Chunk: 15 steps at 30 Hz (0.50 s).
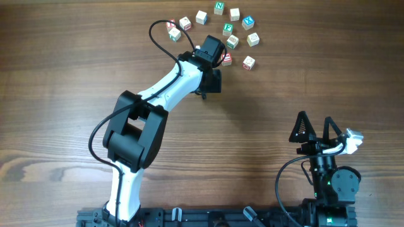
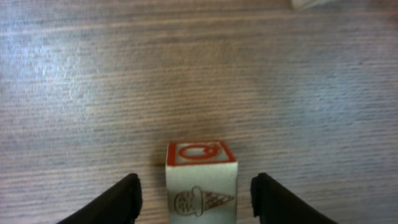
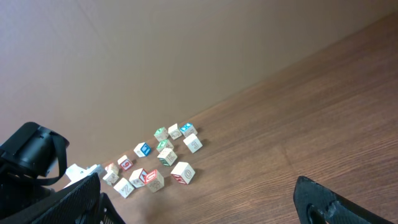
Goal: Form a circle
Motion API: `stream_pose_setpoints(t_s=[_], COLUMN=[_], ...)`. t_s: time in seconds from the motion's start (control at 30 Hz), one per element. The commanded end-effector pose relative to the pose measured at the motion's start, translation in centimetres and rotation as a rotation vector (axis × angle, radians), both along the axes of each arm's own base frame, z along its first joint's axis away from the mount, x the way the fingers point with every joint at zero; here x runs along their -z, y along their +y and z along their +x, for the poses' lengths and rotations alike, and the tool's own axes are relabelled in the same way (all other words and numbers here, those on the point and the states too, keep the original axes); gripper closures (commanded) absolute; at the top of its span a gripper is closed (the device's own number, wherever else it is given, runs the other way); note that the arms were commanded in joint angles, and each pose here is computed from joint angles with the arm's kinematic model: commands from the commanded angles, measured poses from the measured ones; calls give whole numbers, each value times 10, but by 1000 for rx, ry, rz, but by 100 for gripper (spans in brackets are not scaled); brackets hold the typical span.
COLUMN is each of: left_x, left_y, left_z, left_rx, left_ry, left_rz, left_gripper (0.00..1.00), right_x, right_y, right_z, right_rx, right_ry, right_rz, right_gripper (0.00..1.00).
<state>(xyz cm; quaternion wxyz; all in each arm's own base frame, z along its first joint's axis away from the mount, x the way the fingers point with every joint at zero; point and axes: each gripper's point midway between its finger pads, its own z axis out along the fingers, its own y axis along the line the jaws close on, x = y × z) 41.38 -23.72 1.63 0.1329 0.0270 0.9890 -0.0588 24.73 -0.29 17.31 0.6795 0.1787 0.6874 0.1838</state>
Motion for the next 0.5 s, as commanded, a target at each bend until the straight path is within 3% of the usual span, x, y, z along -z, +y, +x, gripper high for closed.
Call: stream_pose_setpoints(t_s=[0.0, 0.1, 0.27, 0.47], left_x=[-38, -79, -174, -256], left_y=[-3, -2, 16, 64], left_z=[5, 3, -21, -55], left_rx=[5, 7, 0, -67], left_ry=[-52, -112, -239, -403], left_rz=[-42, -76, -127, -77], left_gripper=[21, 0, 0, 0], right_x=[0, 0, 0, 0], right_y=[2, 2, 2, 2], right_z=[0, 0, 0, 0], right_rx=[-9, -9, -9, -9], right_ry=[-3, -3, -3, -3], right_rz=[-18, -18, -18, -18], right_gripper=[0, 0, 0, 0])
